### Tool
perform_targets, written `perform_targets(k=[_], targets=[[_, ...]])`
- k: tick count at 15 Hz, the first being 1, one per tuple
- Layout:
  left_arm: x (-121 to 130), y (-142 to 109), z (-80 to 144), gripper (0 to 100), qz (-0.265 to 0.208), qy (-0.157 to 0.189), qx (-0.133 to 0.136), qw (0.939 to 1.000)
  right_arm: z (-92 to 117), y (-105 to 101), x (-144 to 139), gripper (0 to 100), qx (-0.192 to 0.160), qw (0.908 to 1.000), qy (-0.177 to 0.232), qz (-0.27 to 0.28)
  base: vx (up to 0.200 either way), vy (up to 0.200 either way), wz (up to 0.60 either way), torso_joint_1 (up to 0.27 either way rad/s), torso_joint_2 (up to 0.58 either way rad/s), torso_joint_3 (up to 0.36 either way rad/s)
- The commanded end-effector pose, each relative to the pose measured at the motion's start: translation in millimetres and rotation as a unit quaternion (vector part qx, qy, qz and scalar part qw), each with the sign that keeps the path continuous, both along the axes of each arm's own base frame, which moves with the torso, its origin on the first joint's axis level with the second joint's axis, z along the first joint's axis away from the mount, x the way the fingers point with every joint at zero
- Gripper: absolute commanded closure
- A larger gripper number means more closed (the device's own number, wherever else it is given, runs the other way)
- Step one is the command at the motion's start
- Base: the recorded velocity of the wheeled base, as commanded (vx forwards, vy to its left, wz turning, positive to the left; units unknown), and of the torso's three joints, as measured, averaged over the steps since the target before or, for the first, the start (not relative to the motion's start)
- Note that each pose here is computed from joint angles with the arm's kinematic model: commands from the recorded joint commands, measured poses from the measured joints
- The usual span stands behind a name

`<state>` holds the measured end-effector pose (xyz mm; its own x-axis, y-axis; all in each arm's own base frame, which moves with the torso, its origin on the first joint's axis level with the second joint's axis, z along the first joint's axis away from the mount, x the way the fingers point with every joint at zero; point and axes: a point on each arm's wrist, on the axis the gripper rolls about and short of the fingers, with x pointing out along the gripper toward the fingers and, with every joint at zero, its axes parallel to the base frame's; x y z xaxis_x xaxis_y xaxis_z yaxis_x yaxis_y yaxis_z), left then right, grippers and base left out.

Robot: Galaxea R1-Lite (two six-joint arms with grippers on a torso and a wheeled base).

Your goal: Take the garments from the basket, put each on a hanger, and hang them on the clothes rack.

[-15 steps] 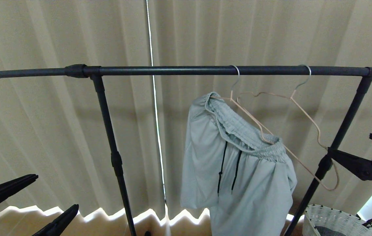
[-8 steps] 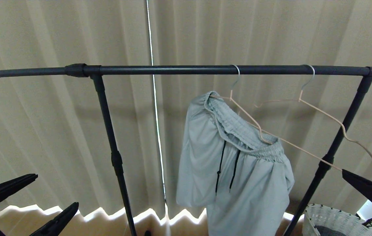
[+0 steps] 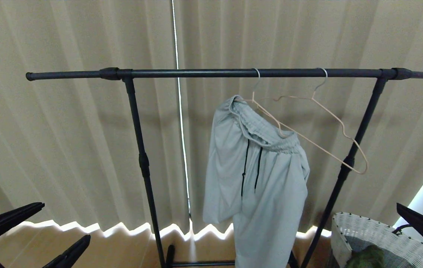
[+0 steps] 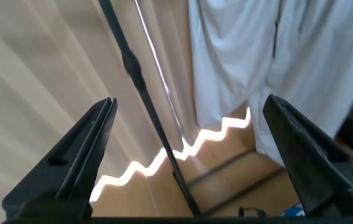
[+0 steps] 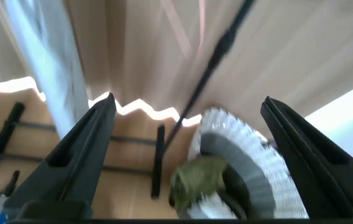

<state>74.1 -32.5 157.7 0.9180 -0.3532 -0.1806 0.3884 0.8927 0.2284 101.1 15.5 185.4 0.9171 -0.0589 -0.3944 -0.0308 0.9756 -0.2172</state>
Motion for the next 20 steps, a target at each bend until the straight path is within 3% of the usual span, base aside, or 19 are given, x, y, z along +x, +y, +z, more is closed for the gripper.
perform_targets(k=[1, 3, 6, 8, 12, 15, 20], targets=[[0, 0, -2, 0, -0.001, 0.002, 0.001, 1.0, -5, -4, -1, 0, -0.006, 0.9999, 0.009, -0.013, 0.0, 0.0, 0.0, 0.0, 0.0, 0.0], [0, 0, -2, 0, 0.0, 0.003, 0.001, 1.0, -10, -4, -2, 0, -0.008, 0.9997, 0.017, -0.014, 0.0, 0.0, 0.0, 0.0, 0.0, 0.0], [5, -2, -7, 0, 0.0, 0.023, 0.009, 0.9997, -38, -5, -10, 0, -0.016, 0.9978, 0.063, -0.013, 0.0, 0.0, 0.0, -0.011, 0.04, 0.017], [6, -3, -4, 0, 0.0, 0.016, 0.006, 0.9999, -49, -6, -11, 0, -0.014, 0.998, 0.059, -0.014, 0.0, 0.0, 0.0, -0.139, 0.33, 0.181], [9, 3, 1, 0, 0.038, -0.001, 0.0, 0.9993, -53, -7, -11, 0, -0.014, 0.9988, 0.041, -0.022, 0.0, 0.0, 0.0, -0.182, 0.46, 0.265], [11, 3, 0, 0, 0.042, 0.002, 0.0, 0.9991, -59, -7, -9, 0, -0.02, 0.9978, 0.06, -0.02, 0.0, 0.0, 0.0, -0.18, 0.47, 0.286], [14, 4, -1, 0, 0.049, 0.01, 0.003, 0.9987, -60, -7, -14, 0, -0.029, 0.998, 0.054, -0.014, 0.0, 0.0, 0.0, -0.163, 0.46, 0.298]])
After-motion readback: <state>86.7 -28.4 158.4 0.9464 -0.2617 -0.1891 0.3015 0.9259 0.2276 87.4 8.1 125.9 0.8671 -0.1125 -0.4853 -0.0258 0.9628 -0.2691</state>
